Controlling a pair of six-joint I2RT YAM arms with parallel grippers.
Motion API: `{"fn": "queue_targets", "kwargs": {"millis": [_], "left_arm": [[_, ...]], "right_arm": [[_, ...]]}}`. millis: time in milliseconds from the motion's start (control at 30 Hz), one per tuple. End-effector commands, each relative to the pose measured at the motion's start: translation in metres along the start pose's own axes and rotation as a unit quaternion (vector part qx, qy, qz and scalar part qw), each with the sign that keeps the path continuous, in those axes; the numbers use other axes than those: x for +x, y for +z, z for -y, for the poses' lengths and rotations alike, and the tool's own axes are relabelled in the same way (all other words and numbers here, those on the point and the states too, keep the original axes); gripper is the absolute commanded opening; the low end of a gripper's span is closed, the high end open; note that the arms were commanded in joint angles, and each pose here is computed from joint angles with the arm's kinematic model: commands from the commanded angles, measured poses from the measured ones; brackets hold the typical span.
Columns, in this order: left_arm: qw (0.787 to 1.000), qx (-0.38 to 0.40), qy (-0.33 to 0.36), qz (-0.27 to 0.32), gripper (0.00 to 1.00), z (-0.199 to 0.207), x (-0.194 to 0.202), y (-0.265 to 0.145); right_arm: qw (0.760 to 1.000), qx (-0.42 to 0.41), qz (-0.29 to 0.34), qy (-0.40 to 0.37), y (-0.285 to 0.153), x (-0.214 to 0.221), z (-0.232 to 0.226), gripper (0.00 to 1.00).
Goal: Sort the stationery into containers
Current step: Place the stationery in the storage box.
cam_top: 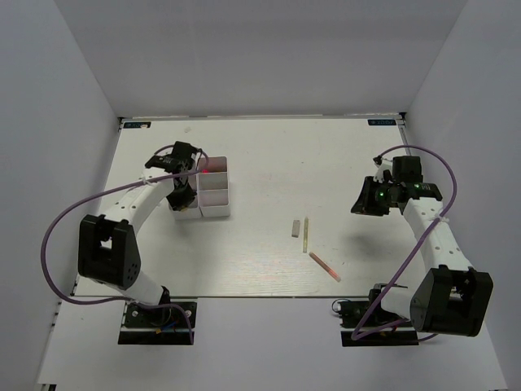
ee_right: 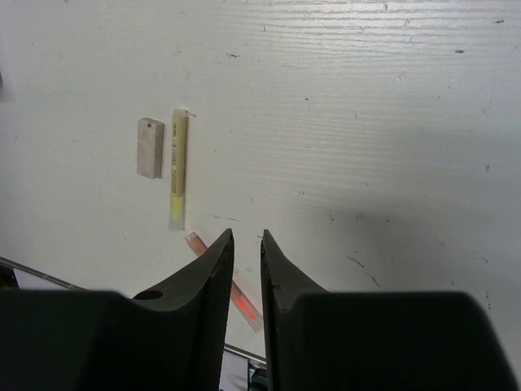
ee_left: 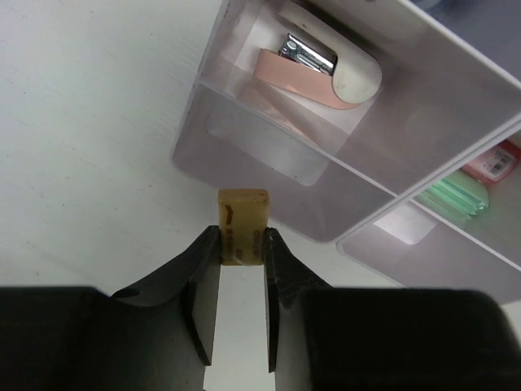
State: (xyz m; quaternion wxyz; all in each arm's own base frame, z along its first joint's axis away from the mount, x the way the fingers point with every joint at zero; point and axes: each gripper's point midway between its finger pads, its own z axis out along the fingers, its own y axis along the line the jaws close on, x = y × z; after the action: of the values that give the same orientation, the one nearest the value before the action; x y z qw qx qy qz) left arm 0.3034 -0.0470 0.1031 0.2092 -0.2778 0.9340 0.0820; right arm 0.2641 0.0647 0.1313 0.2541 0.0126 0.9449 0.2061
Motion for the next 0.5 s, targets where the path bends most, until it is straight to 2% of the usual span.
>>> {"fn": "queue_targets", "kwargs": {"millis": [0, 300, 433, 467], "left_arm": [[1.0, 0.017, -0.009, 0.016, 0.23, 0.008, -0.016, -0.005], [1.0, 0.017, -0.016, 0.019, 0.27, 0.012, -0.026, -0.005], [1.0, 0.01, -0.013, 0.016, 0.33, 0.011, -0.025, -0.003], [1.0, 0.01, -0.014, 0.016, 0.38, 0.011, -0.025, -0.002]], "right_arm": [[1.0, -0.008, 0.005, 0.006, 0.001, -0.002, 0.0, 0.23], [1.0, -0.012, 0.003, 0.007, 0.002, -0.001, 0.0, 0.23], [1.0, -0.013, 0.006, 0.011, 0.0, -0.002, 0.0, 0.23], [1.0, -0.014, 0.006, 0.009, 0.001, -0.002, 0.0, 0.23]]}}
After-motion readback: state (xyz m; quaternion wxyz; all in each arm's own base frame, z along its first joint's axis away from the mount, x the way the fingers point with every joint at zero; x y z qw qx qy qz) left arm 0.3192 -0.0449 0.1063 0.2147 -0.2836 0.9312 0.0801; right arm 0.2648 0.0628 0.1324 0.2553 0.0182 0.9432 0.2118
